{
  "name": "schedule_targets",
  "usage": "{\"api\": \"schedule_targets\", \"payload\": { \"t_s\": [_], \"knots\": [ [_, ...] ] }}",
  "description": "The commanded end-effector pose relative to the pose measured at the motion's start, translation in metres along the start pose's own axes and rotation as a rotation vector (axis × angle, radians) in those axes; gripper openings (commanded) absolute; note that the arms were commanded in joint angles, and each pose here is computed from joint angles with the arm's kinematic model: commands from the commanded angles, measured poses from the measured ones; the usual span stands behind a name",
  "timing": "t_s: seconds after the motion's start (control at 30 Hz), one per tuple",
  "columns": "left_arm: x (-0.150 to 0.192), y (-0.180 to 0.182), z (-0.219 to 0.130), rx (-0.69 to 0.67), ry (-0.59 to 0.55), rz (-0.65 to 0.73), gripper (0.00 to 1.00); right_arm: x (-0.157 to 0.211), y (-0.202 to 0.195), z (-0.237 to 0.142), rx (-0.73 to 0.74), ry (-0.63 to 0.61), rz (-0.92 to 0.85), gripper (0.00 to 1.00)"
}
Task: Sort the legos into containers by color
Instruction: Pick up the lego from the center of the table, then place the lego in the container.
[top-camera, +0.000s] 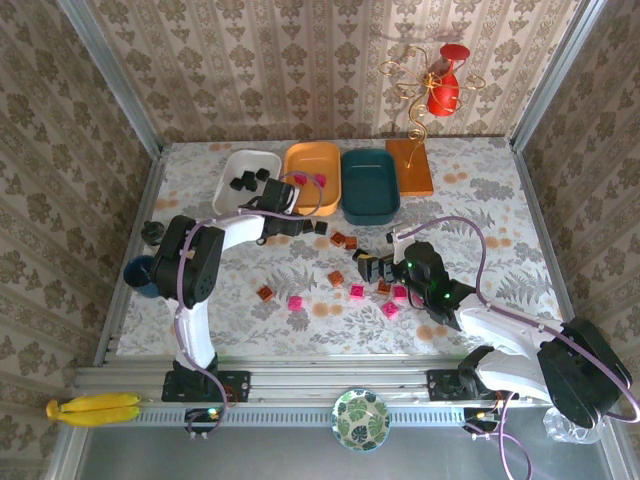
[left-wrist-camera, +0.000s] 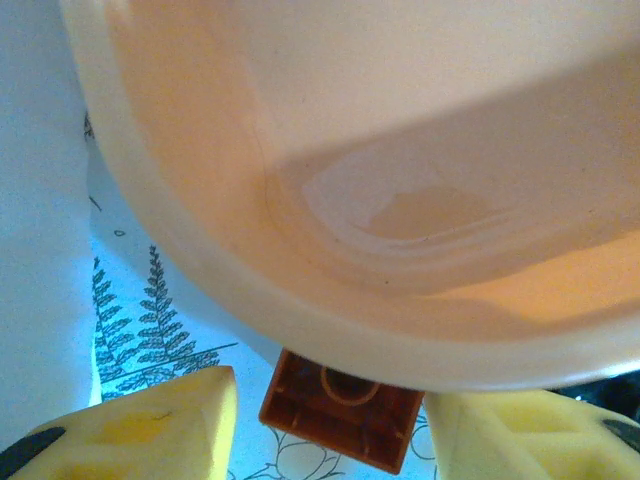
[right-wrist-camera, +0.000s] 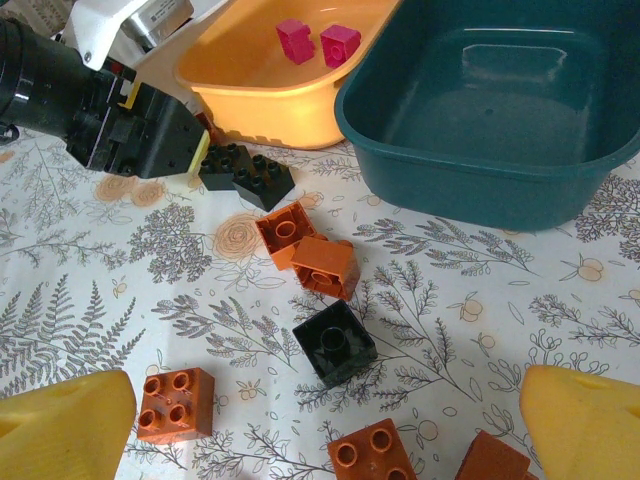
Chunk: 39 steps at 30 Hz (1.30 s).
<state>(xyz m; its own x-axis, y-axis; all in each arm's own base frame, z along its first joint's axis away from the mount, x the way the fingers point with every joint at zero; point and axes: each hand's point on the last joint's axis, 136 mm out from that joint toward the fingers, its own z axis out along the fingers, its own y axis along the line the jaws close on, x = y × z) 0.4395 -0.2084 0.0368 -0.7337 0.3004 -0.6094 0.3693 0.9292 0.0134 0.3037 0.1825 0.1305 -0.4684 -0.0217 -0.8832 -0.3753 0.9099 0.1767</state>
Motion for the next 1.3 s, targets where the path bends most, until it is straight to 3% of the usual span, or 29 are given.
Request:
{"api": "schedule_targets", "payload": {
  "t_s": [0.0,0.2,0.4,0.63,0.8,0.9,1.1,1.27],
  "knots": [
    [-0.002,-0.005,0.011,0.033,-0.004,0.012,0.55,-0.012,0.006,0.000,-0.015,-0.030,0.007,1.00],
    [0.001,-0.007,0.019,0.039,0.011,0.008,0.55,-0.012,0.006,0.000,-0.017,-0.029,0.008,1.00],
    [0.005,-0.010,0.020,0.053,0.007,-0.003,0.45,-0.011,0.007,0.001,-0.020,-0.024,0.010,1.00],
    [0.005,-0.014,-0.012,0.038,-0.033,-0.021,0.35,-0.011,0.005,0.001,-0.012,-0.025,0.008,1.00],
    [-0.030,-0.055,-0.067,0.152,-0.208,-0.018,0.32,-0.015,-0.007,-0.005,0.056,-0.049,0.000,1.00],
    [-0.057,-0.088,-0.084,0.240,-0.277,0.004,0.32,-0.019,-0.022,-0.013,0.136,-0.082,0.019,1.00],
    [-0.109,-0.144,-0.072,0.322,-0.322,0.077,0.32,-0.024,-0.049,-0.034,0.257,-0.155,0.078,1.00],
    [-0.142,-0.164,-0.041,0.313,-0.321,0.103,0.32,-0.028,-0.053,-0.041,0.271,-0.182,0.090,1.00]
  ]
}}
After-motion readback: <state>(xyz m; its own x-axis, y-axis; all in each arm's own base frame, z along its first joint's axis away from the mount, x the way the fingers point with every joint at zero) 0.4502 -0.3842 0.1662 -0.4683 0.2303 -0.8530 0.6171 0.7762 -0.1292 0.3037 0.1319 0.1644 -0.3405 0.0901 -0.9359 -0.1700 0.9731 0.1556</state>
